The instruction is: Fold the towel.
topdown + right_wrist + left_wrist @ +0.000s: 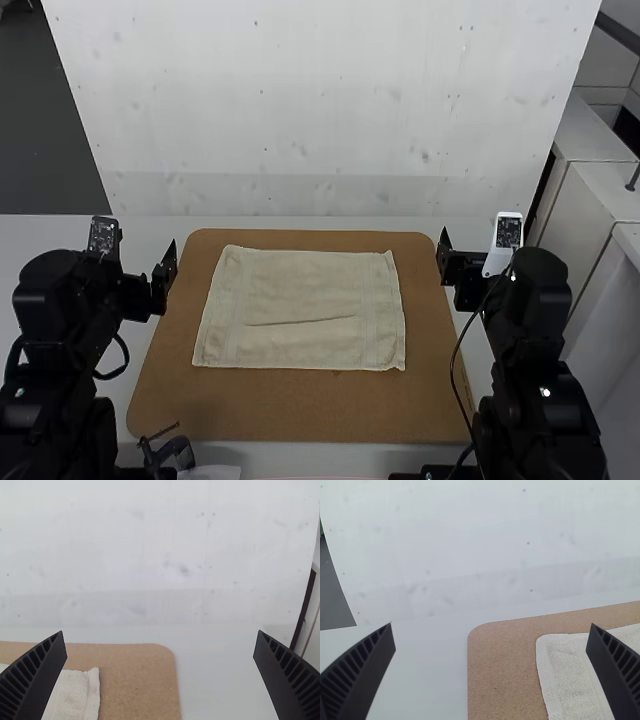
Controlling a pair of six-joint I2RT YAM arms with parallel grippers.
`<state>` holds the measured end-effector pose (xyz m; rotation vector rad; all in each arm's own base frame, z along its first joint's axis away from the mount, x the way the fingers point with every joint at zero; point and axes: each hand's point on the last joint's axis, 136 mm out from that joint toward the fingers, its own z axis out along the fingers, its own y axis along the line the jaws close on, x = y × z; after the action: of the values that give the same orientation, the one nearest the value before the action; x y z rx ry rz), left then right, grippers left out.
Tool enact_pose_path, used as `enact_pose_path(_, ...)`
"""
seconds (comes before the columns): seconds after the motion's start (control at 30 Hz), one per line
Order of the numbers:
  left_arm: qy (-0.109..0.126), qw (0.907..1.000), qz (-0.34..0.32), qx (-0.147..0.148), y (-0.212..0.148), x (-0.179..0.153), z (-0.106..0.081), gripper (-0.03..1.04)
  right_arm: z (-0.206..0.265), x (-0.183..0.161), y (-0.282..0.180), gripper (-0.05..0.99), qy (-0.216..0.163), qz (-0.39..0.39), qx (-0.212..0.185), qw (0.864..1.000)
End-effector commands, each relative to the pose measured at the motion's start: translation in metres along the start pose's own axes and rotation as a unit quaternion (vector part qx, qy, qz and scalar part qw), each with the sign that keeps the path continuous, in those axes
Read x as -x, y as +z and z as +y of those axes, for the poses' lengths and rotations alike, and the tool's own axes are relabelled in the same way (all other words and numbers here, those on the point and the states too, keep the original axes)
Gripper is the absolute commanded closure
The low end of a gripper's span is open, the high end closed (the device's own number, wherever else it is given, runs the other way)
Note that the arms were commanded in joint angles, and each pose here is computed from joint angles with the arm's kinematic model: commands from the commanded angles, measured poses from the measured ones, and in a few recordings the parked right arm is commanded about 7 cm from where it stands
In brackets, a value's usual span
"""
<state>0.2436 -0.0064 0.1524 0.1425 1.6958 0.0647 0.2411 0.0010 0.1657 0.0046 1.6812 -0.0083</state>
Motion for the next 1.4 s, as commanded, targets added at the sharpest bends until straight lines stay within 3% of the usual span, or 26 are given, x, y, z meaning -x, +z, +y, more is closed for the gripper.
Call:
enact_pose_path(0.0, -0.013, 0.9990, -0.026, 0.034, -0.004, 0.015, 0.012, 0.03, 0.005, -0.006, 0.000, 0.00, 0.032, 0.009, 0.011, 0.999)
enact_pose_path(0.57, -0.008, 0.9988, -0.020, 0.044, -0.004, 0.013, 0.015, 0.02, 0.005, -0.006, 0.000, -0.03, 0.032, 0.009, 0.011, 0.999)
enact_pose_path(0.8, -0.009, 0.9996, -0.001, 0.027, -0.015, 0.036, 0.013, 0.03, 0.016, 0.010, -0.008, -0.03, 0.031, 0.004, 0.044, 0.999)
enact_pose_path(0.93, -0.020, 0.9981, 0.058, 0.009, -0.004, 0.033, 0.007, 0.03, 0.019, 0.030, -0.007, -0.03, 0.029, -0.002, 0.053, 0.998)
enact_pose_path(1.13, -0.024, 0.9896, 0.142, 0.000, 0.021, 0.029, 0.004, 0.02, 0.026, 0.019, 0.022, -0.03, 0.030, 0.114, 0.063, 0.991)
enact_pose_path(1.27, -0.042, 0.9738, 0.224, -0.007, 0.046, 0.012, -0.001, 0.03, 0.030, -0.010, 0.054, -0.03, 0.045, 0.226, 0.058, 0.971)
enact_pose_path(1.37, -0.039, 0.9598, 0.278, -0.010, 0.065, -0.008, -0.003, 0.03, 0.038, -0.038, 0.076, -0.03, 0.045, 0.302, 0.058, 0.950)
